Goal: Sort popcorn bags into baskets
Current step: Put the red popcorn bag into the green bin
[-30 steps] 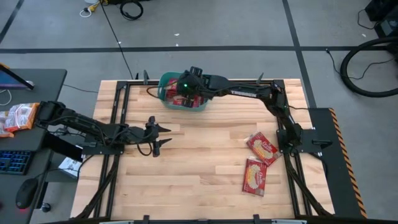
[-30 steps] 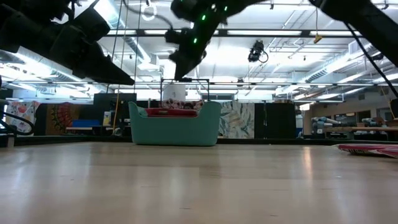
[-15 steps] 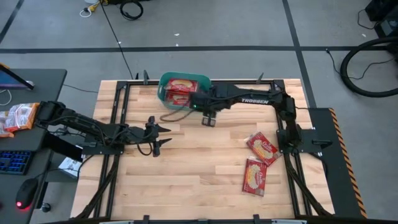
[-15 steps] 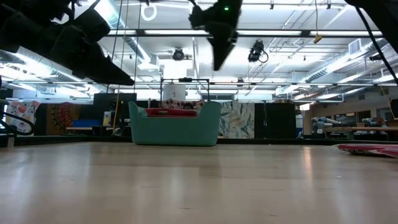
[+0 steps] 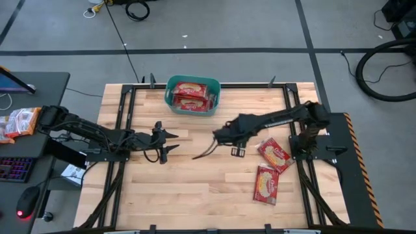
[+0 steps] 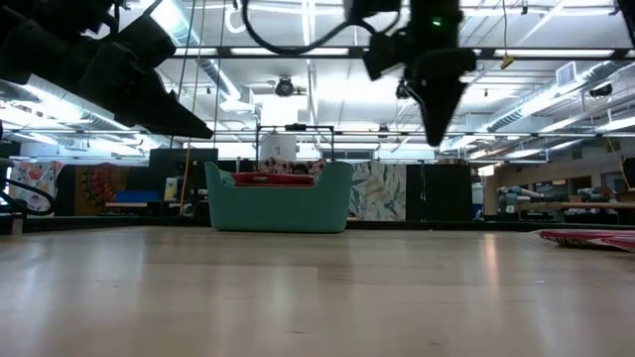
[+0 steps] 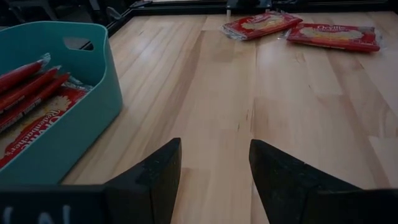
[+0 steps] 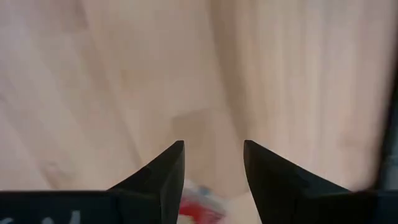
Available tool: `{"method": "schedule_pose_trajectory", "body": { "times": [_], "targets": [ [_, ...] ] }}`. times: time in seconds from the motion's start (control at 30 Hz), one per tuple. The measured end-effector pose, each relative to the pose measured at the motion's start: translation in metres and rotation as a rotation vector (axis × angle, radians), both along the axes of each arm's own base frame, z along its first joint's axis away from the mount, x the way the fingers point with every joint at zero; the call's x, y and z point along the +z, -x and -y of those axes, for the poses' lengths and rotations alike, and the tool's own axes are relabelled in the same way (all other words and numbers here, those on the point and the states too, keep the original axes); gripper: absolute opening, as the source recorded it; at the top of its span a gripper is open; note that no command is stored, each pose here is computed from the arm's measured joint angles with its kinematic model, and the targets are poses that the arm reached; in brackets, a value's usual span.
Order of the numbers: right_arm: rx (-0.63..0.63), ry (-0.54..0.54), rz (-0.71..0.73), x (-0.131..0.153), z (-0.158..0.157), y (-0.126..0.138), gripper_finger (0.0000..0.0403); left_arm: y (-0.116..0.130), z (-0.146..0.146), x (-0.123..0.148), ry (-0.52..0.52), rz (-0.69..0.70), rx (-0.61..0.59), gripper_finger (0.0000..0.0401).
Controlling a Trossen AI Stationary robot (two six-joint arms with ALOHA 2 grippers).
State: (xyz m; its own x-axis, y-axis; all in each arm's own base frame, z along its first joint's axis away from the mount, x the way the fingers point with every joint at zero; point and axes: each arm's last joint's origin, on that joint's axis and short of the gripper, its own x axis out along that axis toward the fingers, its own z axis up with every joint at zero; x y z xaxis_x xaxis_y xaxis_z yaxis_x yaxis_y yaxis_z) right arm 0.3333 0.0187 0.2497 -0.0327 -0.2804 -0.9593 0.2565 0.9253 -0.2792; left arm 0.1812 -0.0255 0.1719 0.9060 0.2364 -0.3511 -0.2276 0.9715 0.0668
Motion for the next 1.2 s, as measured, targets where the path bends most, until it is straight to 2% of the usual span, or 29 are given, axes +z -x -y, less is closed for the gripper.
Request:
{"method": "schedule_pose_trajectory", "body": {
  "times": [0.17, 0.4, 0.53, 0.63, 0.8, 0.93, 1.1, 1.2],
  "targets": [
    [-0.149, -0.105, -0.027, -0.028, -0.006, 0.036, 0.0169, 0.000, 0.000, 0.000, 0.000, 0.000, 0.000, 0.0194],
    [-0.379, -0.190, -0.253, -0.077, -0.005, 0.089, 0.0169, 0.000, 0.000, 0.000, 0.001, 0.002, 0.000, 0.0194],
    [-0.434, -0.234, -0.355, -0.096, -0.006, 0.107, 0.0169, 0.000, 0.000, 0.000, 0.001, 0.004, 0.000, 0.0194],
    [-0.430, -0.266, -0.344, -0.105, -0.006, 0.110, 0.0169, 0.000, 0.000, 0.000, 0.001, 0.004, 0.000, 0.0194],
    [-0.315, -0.383, -0.124, -0.111, -0.010, 0.088, 0.0169, 0.000, 0.000, 0.000, 0.000, 0.004, 0.003, 0.0194],
    [-0.131, -0.473, 0.178, -0.100, -0.014, 0.050, 0.0169, 0.000, 0.000, 0.000, -0.001, 0.004, 0.002, 0.0194],
    [0.185, -0.488, 0.540, -0.055, -0.029, 0.002, 0.0169, 0.000, 0.000, 0.001, 0.000, 0.013, 0.002, 0.0194],
    [0.272, -0.418, 0.607, -0.030, -0.036, -0.009, 0.0169, -0.001, 0.000, 0.002, 0.005, 0.017, -0.004, 0.0194]
  ]
}}
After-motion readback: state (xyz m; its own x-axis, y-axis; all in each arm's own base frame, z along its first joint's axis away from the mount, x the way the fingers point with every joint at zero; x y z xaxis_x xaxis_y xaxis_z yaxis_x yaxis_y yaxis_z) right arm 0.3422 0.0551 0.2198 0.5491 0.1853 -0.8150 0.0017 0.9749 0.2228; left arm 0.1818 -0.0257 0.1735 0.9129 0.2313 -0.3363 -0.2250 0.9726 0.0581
